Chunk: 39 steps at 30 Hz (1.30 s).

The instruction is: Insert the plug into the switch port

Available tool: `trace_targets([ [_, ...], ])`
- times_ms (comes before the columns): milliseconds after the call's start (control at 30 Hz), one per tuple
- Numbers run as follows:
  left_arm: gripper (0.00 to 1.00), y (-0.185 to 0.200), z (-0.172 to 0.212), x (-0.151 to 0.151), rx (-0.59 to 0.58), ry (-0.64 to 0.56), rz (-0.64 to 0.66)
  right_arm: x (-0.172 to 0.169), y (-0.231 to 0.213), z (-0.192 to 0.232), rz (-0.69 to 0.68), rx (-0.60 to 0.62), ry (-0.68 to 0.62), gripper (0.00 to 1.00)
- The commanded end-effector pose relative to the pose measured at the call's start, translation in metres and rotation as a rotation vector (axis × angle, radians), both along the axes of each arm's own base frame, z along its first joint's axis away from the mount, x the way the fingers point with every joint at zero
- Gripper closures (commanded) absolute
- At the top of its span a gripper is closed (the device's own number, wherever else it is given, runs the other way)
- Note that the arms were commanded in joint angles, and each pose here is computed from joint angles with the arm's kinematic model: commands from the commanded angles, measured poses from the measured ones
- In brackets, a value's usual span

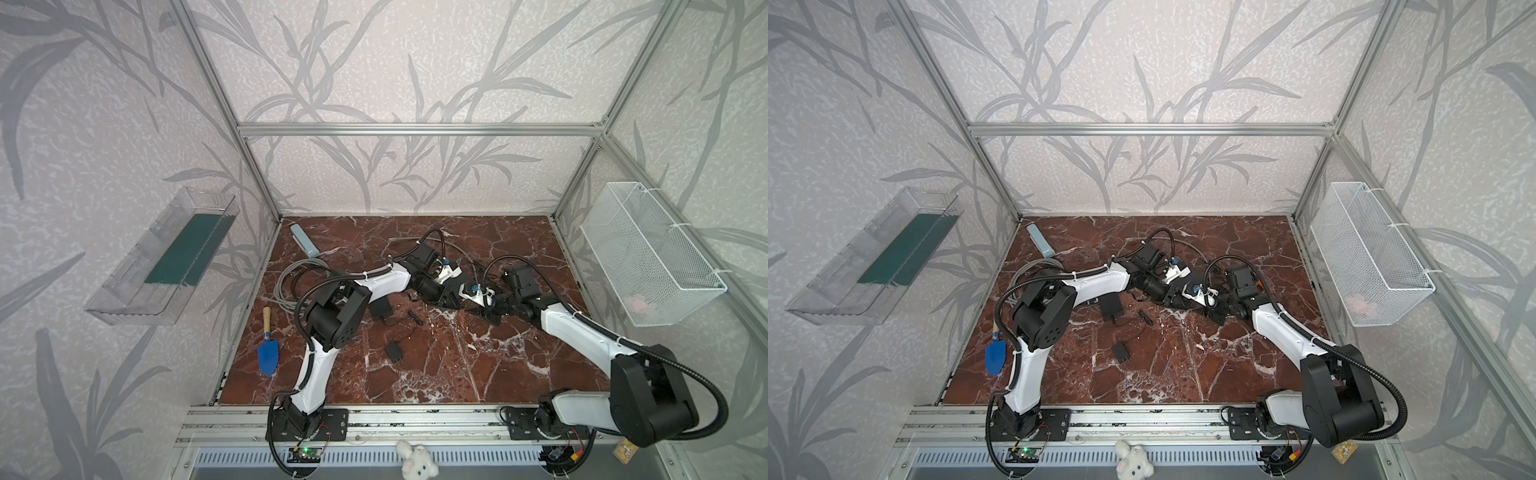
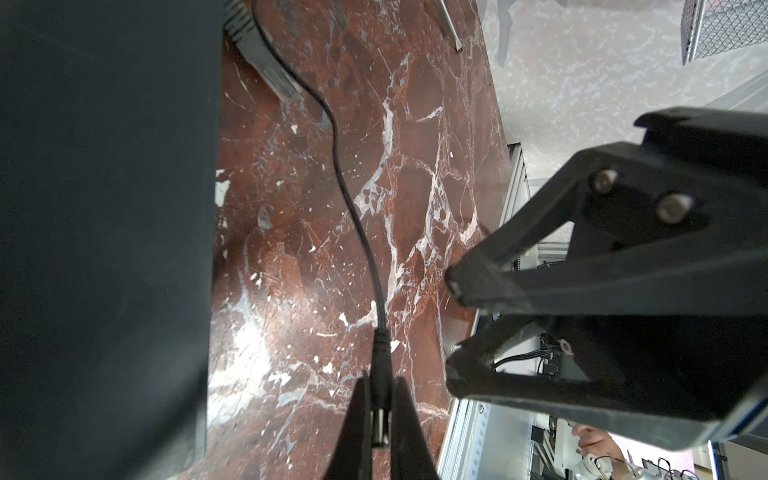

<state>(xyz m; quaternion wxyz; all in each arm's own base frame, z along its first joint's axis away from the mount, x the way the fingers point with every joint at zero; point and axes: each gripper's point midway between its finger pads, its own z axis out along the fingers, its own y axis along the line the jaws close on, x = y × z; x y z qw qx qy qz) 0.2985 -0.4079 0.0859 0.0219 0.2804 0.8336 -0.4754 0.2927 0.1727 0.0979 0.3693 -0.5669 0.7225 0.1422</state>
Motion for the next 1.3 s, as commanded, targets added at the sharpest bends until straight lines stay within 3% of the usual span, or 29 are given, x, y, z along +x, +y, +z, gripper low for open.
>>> trace_targets([
  [0, 0.94, 0.000, 0.005, -0.002, -0.021, 0.002, -0.026, 0.004, 0.004, 0.002, 0.033, -0.025, -0.016, 0.60],
  [433, 0.94, 0.001, 0.012, -0.005, -0.050, 0.012, -0.048, 0.000, 0.010, -0.016, 0.056, -0.095, 0.005, 0.69],
  [1000, 0.95, 0.001, 0.013, -0.009, -0.060, 0.024, -0.053, 0.007, 0.018, -0.019, 0.047, -0.093, -0.011, 0.83],
  [1267, 0.93, 0.003, 0.006, -0.007, -0.044, 0.031, -0.022, 0.003, 0.017, -0.013, 0.008, -0.069, 0.003, 0.95],
])
